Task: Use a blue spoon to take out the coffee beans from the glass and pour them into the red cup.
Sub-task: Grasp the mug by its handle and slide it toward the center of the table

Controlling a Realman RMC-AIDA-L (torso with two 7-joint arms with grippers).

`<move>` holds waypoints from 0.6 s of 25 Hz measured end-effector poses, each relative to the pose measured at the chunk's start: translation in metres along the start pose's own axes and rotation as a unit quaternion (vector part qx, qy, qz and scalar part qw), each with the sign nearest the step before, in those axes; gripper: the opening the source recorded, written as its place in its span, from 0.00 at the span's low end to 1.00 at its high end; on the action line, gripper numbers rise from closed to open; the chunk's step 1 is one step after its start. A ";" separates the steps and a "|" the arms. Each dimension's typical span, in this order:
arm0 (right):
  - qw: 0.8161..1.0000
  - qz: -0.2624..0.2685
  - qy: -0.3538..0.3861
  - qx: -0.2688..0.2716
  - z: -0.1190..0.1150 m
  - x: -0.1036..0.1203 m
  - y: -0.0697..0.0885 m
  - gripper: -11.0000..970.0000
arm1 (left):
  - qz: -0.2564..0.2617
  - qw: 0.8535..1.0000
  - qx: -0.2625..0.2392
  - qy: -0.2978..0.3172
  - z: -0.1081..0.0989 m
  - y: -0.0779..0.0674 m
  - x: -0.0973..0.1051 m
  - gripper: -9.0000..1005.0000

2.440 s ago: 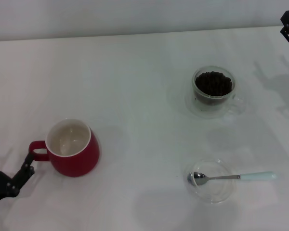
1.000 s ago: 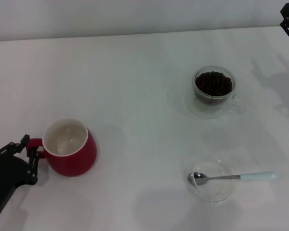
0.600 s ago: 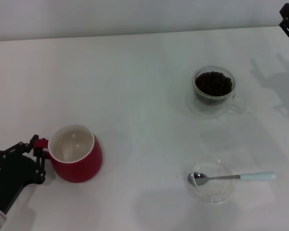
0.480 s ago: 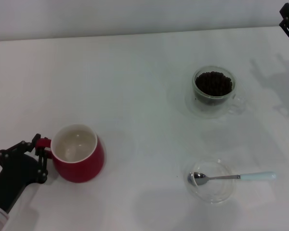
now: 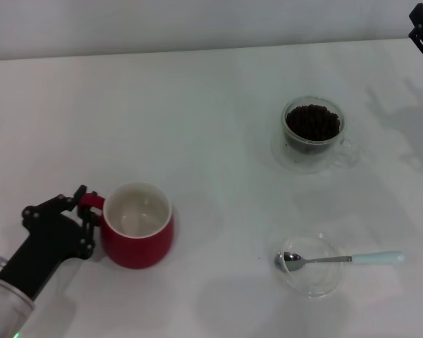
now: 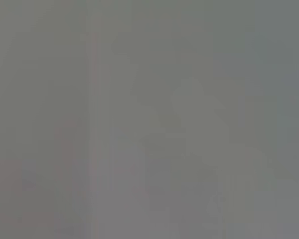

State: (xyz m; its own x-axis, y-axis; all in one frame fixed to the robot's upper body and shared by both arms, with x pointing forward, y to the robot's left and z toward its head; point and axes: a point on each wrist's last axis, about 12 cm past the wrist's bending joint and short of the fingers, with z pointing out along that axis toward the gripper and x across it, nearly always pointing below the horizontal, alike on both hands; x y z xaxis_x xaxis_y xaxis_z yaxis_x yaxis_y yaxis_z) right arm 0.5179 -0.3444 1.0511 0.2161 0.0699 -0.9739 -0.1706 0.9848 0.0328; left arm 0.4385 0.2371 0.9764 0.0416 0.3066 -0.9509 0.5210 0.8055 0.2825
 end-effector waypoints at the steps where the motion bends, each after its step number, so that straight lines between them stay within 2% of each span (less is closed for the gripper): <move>1: 1.000 0.000 0.000 0.000 0.000 0.000 0.000 0.90 | 0.001 1.000 0.007 -0.001 0.003 -0.002 -0.001 0.11; 8: 1.000 0.000 -0.002 -0.001 0.000 0.000 0.000 0.90 | 0.005 0.999 0.044 0.001 0.021 -0.011 -0.007 0.11; 15: 1.000 0.000 -0.007 -0.002 -0.001 -0.002 0.000 0.90 | 0.009 0.998 0.059 0.010 0.027 -0.015 -0.008 0.11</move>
State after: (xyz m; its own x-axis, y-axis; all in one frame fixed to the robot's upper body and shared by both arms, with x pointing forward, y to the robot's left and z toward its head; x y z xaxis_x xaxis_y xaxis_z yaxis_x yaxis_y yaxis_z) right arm 0.5166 -0.3443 1.0525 0.2298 0.0721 -0.9706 -0.1749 0.9841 0.0317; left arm 0.4533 0.2092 0.9760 0.0350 0.3309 -0.9430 0.6172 0.7350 0.2808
